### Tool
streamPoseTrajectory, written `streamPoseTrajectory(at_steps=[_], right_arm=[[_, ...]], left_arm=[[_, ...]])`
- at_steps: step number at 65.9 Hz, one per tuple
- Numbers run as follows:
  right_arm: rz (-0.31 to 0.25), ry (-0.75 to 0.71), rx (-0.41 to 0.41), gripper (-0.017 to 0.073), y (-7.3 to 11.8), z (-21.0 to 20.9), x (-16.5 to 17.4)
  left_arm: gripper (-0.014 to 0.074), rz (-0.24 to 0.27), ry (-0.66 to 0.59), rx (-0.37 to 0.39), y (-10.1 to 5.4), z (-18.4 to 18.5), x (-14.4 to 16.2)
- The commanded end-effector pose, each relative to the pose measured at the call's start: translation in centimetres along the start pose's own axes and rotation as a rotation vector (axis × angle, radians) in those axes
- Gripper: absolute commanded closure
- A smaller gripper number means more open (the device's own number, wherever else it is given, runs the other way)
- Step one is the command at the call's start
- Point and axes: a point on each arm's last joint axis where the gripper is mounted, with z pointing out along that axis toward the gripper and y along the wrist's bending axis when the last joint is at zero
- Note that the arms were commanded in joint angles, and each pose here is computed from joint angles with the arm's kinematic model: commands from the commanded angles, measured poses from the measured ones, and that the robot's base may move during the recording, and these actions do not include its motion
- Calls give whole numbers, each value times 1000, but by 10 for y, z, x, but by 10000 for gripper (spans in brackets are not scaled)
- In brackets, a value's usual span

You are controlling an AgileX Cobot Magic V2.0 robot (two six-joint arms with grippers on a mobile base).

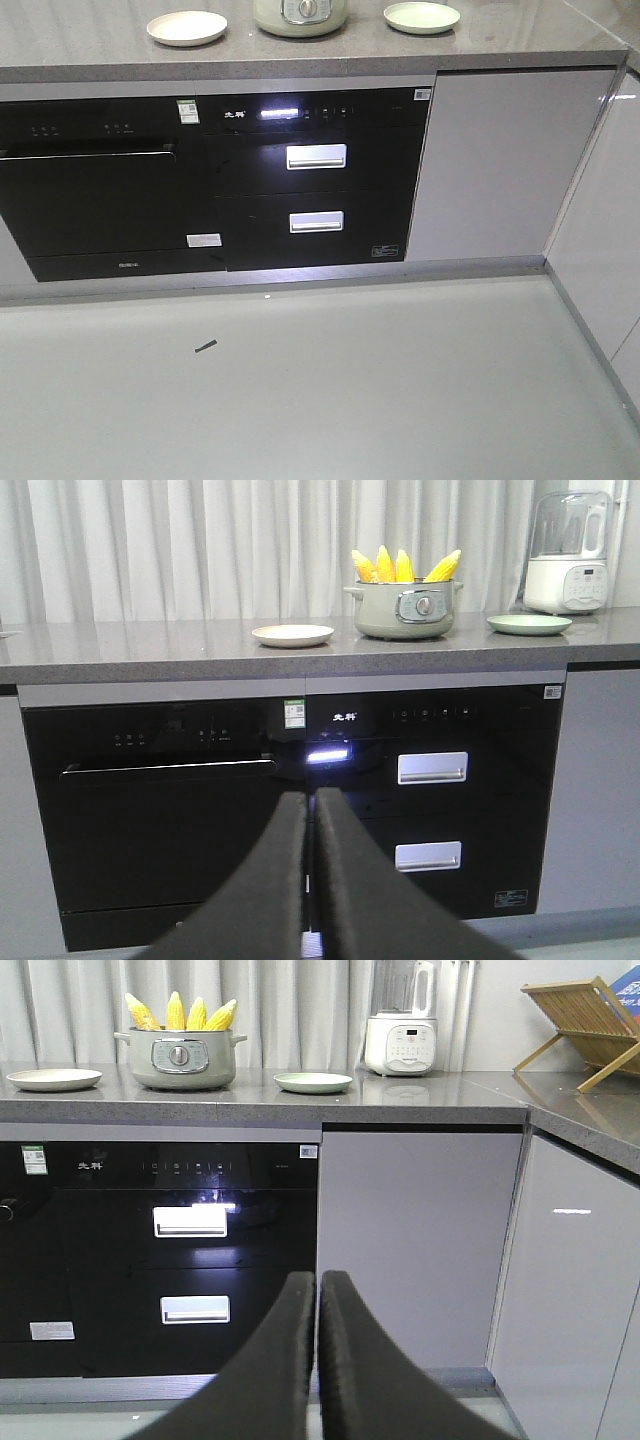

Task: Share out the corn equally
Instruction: 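Drive the base forward toward the counter with the corn pot, then drive the base closer to the counter, centering on the pot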

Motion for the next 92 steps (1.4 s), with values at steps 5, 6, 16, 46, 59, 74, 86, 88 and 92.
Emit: streamPoseTrajectory(at_steps=[5, 6, 16, 46, 59, 74, 86, 88, 92], right_arm=[[-7, -69, -3, 565, 1, 0, -4], [-7, -69, -3, 565, 1, 0, -4], [-7, -69, -3, 565, 1, 0, -4], [-7, -69, -3, 565, 1, 0, -4], [-7, -69, -3, 565, 1, 0, -4], [-7, -69, -3, 565, 1, 0, -4], [-7, -69, -3, 565, 1, 0, -4], [-7, -69, -3, 565, 1, 0, -4], [-7, -69, -3, 565, 1, 0, -4]], left_arm=[[600, -10, -82, 1, 0, -1, -4], [600, -10, -82, 1, 0, -1, -4], [600, -10, -82, 1, 0, -1, -4], [600, -10, -82, 1, 0, -1, -4], [600, -10, -82, 1, 0, -1, -4], [600, -10, -82, 1, 0, -1, -4], [600, -10, -82, 1, 0, -1, -4], [600, -10, -82, 1, 0, -1, -4], [600, -10, -82, 1, 0, -1, -4]])
